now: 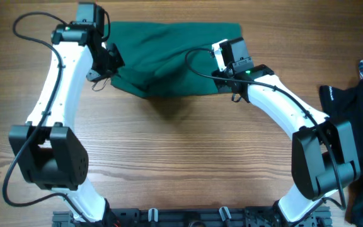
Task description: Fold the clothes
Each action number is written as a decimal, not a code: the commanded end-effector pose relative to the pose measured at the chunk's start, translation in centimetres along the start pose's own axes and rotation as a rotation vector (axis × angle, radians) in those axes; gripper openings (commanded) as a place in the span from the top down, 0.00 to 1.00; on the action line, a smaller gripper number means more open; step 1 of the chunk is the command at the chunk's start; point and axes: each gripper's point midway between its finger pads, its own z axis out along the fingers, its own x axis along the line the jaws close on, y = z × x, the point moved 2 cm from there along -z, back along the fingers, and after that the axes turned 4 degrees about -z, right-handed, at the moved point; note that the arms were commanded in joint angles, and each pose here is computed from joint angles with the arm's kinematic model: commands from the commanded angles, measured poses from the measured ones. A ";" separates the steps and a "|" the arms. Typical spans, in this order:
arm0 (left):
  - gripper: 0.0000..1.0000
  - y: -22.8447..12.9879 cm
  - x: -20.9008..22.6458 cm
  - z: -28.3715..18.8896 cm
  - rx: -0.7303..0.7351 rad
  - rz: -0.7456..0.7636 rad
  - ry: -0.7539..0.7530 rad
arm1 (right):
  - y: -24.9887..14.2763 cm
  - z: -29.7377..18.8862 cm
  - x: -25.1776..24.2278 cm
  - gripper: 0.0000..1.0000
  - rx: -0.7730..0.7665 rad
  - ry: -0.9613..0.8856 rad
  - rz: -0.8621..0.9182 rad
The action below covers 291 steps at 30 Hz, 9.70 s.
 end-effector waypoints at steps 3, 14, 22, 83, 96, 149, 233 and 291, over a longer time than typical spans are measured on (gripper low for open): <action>0.96 -1.9 -0.8 3.8 0.051 0.043 -0.051 | -0.3 3.8 0.6 0.96 -0.013 0.018 0.035; 0.96 -3.3 0.8 6.9 0.066 0.170 0.093 | -4.2 7.2 -2.9 0.96 0.096 -0.015 0.112; 0.92 0.1 -1.6 10.5 -0.062 0.186 0.017 | -4.7 7.1 -2.8 0.96 0.119 -0.011 0.111; 0.96 0.7 4.1 12.4 0.053 0.507 0.118 | -6.1 6.9 -2.4 0.96 0.180 0.001 0.117; 0.00 6.2 3.5 5.8 -0.192 0.264 0.089 | -6.3 6.9 -2.3 0.96 0.193 0.004 0.116; 0.96 4.9 2.7 15.6 -0.084 0.191 0.093 | -5.6 10.5 -9.2 0.96 0.119 -0.039 0.220; 0.20 16.7 -6.0 15.6 -0.353 0.116 -0.350 | 2.3 1.9 -12.5 0.24 0.045 -0.012 0.477; 0.45 16.1 -5.2 17.3 -0.326 0.104 -0.300 | 2.3 10.1 -10.5 0.56 -0.023 0.120 0.530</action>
